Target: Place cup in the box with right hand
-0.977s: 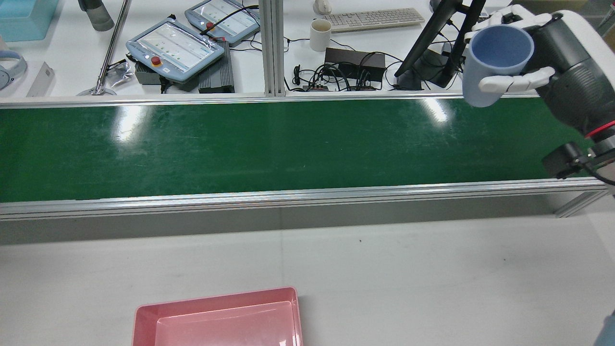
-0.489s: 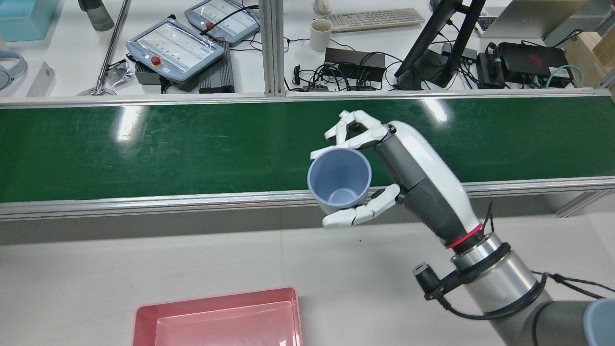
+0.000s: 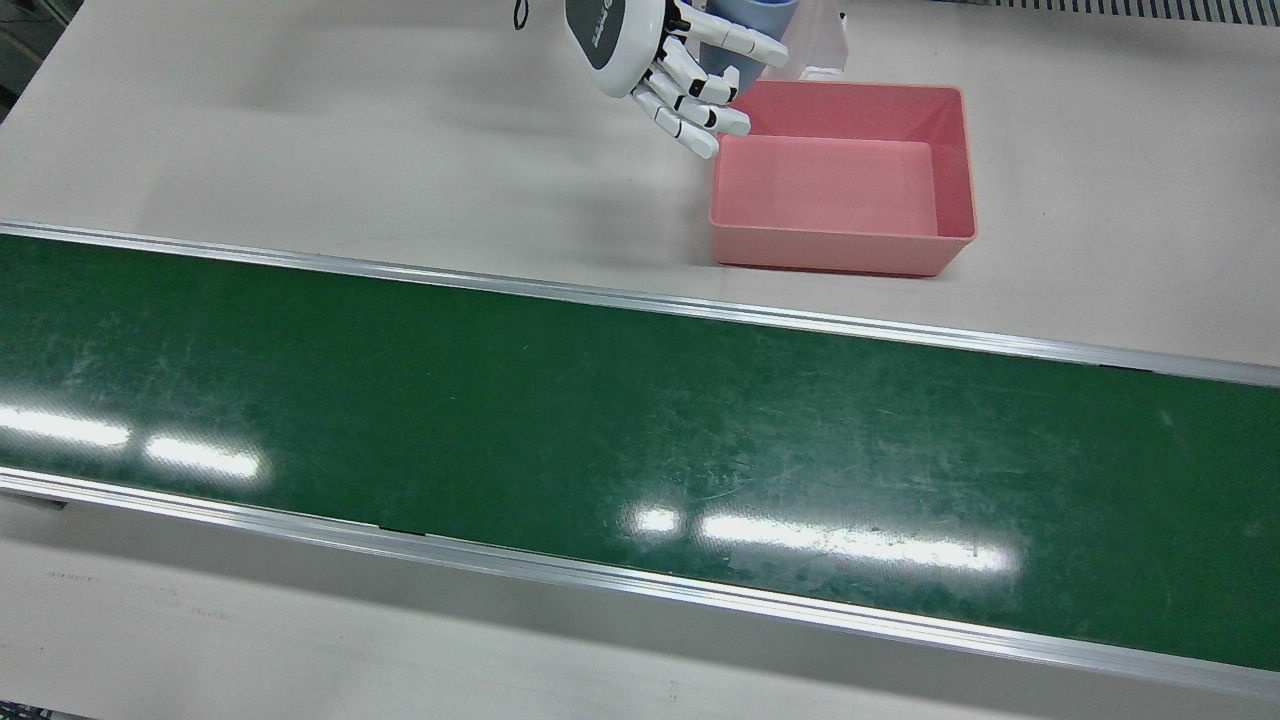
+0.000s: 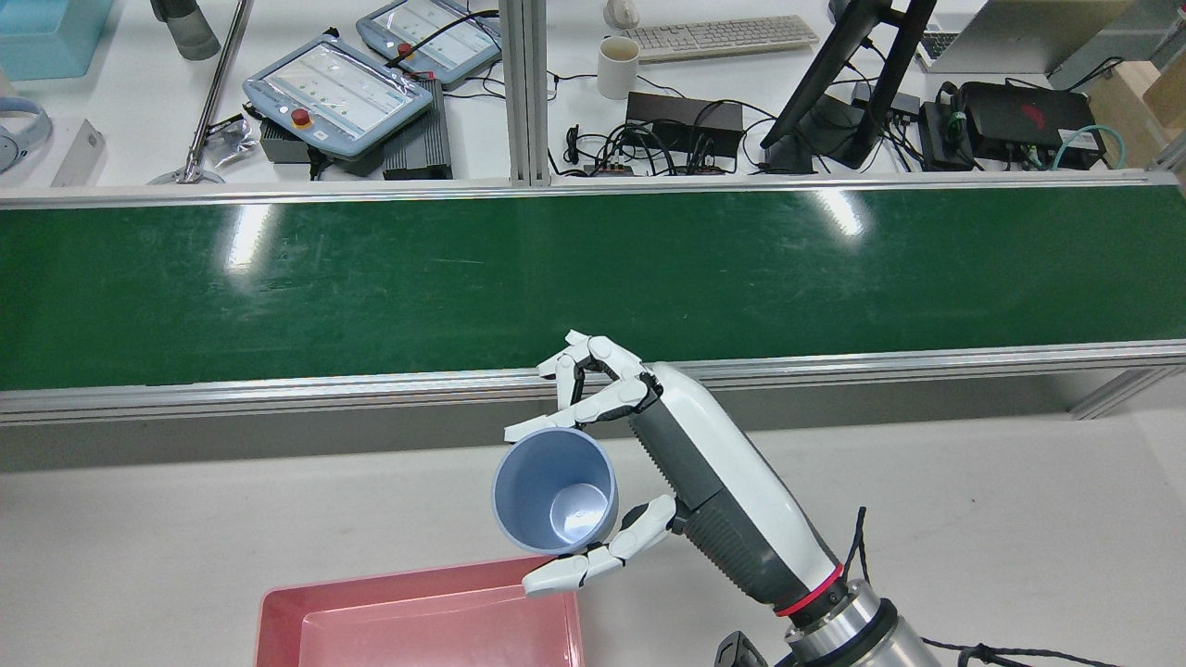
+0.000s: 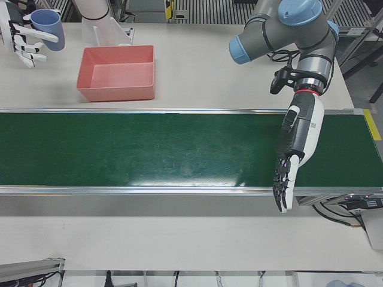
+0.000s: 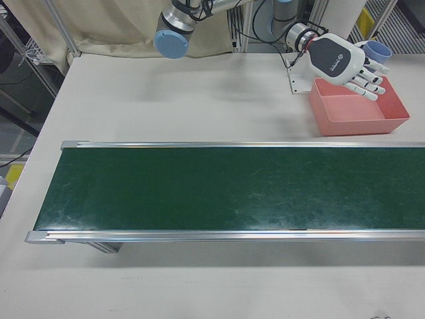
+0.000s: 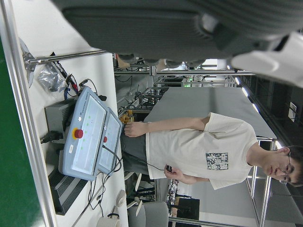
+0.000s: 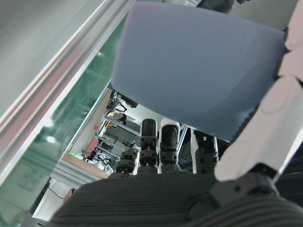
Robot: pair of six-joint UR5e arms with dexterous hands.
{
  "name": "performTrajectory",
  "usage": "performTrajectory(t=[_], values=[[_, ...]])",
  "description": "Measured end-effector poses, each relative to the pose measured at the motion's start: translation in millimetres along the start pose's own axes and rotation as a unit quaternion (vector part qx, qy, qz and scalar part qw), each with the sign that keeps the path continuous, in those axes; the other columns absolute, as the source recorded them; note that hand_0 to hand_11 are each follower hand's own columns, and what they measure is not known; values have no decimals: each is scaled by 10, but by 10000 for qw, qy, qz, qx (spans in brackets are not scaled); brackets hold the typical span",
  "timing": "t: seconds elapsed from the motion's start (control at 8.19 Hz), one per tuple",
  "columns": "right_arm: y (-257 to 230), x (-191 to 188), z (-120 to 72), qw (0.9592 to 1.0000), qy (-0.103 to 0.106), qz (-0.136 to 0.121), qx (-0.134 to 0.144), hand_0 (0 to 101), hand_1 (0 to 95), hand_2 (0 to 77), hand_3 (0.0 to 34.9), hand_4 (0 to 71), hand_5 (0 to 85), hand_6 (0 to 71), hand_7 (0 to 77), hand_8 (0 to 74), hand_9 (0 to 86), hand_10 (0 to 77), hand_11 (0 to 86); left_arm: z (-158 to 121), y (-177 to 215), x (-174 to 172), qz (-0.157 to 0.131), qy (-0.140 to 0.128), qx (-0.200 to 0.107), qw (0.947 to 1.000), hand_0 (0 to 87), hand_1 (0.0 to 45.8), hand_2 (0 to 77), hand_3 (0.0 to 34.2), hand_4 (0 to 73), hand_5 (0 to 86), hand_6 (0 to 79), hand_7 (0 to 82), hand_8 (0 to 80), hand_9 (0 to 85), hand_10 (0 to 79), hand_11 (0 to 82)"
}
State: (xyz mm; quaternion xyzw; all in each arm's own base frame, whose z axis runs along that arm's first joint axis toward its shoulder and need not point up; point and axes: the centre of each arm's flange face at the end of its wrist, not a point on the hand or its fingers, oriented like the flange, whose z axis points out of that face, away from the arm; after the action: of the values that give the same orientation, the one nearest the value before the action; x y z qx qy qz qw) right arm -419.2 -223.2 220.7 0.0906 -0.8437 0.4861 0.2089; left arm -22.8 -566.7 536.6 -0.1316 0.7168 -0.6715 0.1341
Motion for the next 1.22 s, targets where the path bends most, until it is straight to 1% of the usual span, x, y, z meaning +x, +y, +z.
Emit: performTrajectory(t=[0.12, 0.24, 0.37, 0.49, 0.61, 0.73, 0.85, 0.98, 1.1, 1.22], values=[[32, 328, -50, 9999, 56, 32, 91, 466, 38, 175, 0, 502, 5, 164, 698, 147, 295, 76, 98, 0, 2, 0, 0, 0, -2, 10000, 0, 5, 5, 0, 0, 0, 0, 0, 0, 0, 0, 0], [44, 650, -101, 9998, 78, 110, 143, 424, 38, 175, 0, 502, 5, 147, 698, 120, 273, 60, 60, 1, 3, -1, 1, -1, -3, 10000, 0, 5, 5, 0, 0, 0, 0, 0, 0, 0, 0, 0], [39, 829, -136, 9997, 82, 166, 163, 369, 38, 175, 0, 502, 5, 147, 698, 104, 245, 22, 38, 0, 4, -1, 0, -1, -2, 10000, 0, 5, 5, 0, 0, 0, 0, 0, 0, 0, 0, 0], [37, 899, -151, 9996, 85, 188, 169, 383, 38, 175, 0, 502, 5, 44, 573, 60, 109, 5, 11, -1, 4, 1, 1, 1, -2, 10000, 0, 5, 5, 0, 0, 0, 0, 0, 0, 0, 0, 0], [37, 928, -156, 9996, 87, 195, 171, 348, 33, 175, 0, 502, 5, 38, 393, 38, 60, 5, 11, -1, 3, 2, 0, 2, -1, 10000, 0, 5, 5, 0, 0, 0, 0, 0, 0, 0, 0, 0], [40, 940, -156, 9996, 88, 194, 172, 0, 136, 11, 0, 464, 11, 27, 93, 22, 54, 5, 11, 0, 0, 0, 0, 0, 0, 10000, 0, 5, 5, 0, 0, 0, 0, 0, 0, 0, 0, 0], [48, 943, -157, 9996, 89, 197, 171, 0, 120, 65, 0, 344, 11, 11, 153, 22, 54, 5, 11, 1, -1, -2, -1, -2, 1, 10000, 0, 5, 5, 0, 0, 0, 0, 0, 0, 0, 0, 0], [52, 944, -157, 9996, 90, 199, 170, 0, 120, 65, 0, 344, 11, 11, 153, 22, 54, 5, 5, 2, -2, -4, -1, -4, 1, 10000, 0, 5, 5, 0, 0, 0, 0, 0, 0, 0, 0, 0], [55, 944, -157, 9996, 90, 201, 169, 0, 87, 191, 13, 240, 11, 11, 164, 22, 54, 5, 11, 1, -2, -2, -1, -2, 2, 10000, 0, 5, 5, 0, 0, 0, 0, 0, 0, 0, 0, 0], [54, 927, -153, 9996, 81, 210, 166, 0, 82, 273, 48, 98, 5, 11, 175, 22, 60, 5, 11, 1, -2, -3, -1, -2, 2, 10000, 0, 5, 5, 0, 0, 0, 0, 0, 0, 0, 0, 0]])
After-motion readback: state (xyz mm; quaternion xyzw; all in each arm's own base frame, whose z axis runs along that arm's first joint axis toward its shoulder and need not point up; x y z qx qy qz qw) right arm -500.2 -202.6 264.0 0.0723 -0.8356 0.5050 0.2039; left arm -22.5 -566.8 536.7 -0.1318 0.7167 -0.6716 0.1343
